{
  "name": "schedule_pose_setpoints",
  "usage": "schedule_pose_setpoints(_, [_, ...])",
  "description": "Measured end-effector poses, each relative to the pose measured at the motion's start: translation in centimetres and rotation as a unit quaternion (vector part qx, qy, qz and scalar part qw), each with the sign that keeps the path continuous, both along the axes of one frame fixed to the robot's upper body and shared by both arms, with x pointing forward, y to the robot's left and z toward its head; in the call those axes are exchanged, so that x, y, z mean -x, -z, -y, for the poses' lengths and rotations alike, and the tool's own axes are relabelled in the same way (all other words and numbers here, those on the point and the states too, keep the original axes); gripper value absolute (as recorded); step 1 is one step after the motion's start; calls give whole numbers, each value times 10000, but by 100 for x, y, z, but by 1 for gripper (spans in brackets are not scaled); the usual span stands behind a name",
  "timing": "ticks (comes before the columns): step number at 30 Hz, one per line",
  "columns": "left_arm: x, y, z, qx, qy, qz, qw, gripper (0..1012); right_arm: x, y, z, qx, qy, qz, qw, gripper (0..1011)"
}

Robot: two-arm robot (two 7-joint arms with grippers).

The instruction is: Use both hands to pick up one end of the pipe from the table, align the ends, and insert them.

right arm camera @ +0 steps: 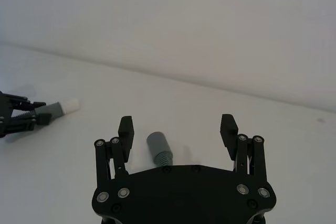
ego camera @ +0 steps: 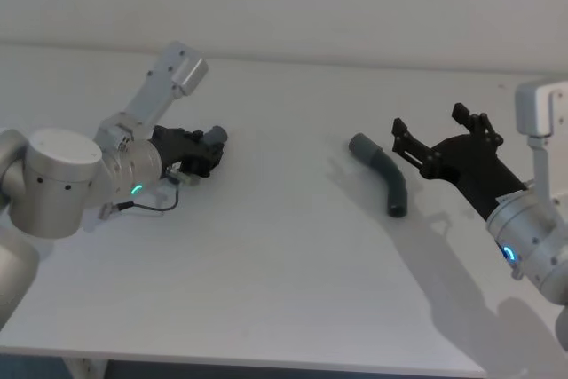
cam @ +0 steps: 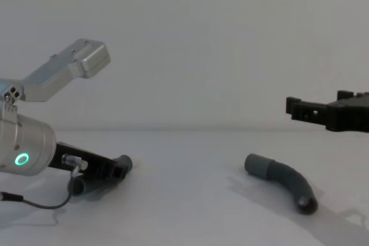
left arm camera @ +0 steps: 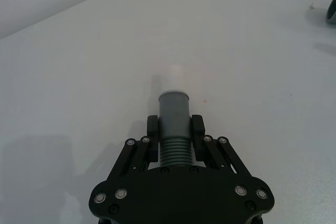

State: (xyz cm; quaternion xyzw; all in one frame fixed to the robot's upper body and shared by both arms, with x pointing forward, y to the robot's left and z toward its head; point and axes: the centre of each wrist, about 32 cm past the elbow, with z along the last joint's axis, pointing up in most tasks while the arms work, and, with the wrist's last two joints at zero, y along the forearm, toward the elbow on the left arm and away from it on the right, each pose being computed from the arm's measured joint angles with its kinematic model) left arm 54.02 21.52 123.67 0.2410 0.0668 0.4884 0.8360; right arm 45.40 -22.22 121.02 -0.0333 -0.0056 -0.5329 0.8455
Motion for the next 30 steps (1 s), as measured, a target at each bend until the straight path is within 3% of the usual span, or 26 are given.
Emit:
schedule_pose_setpoints(13, [0,0,0,0,0,-1,10000,356,-144,-6,-95,142,24,-576,9982,1002])
schedule_pose_setpoints(30, [0,0,0,0,0,-1,10000,356,-282,82,-83,602,-308,-837,9942,1002])
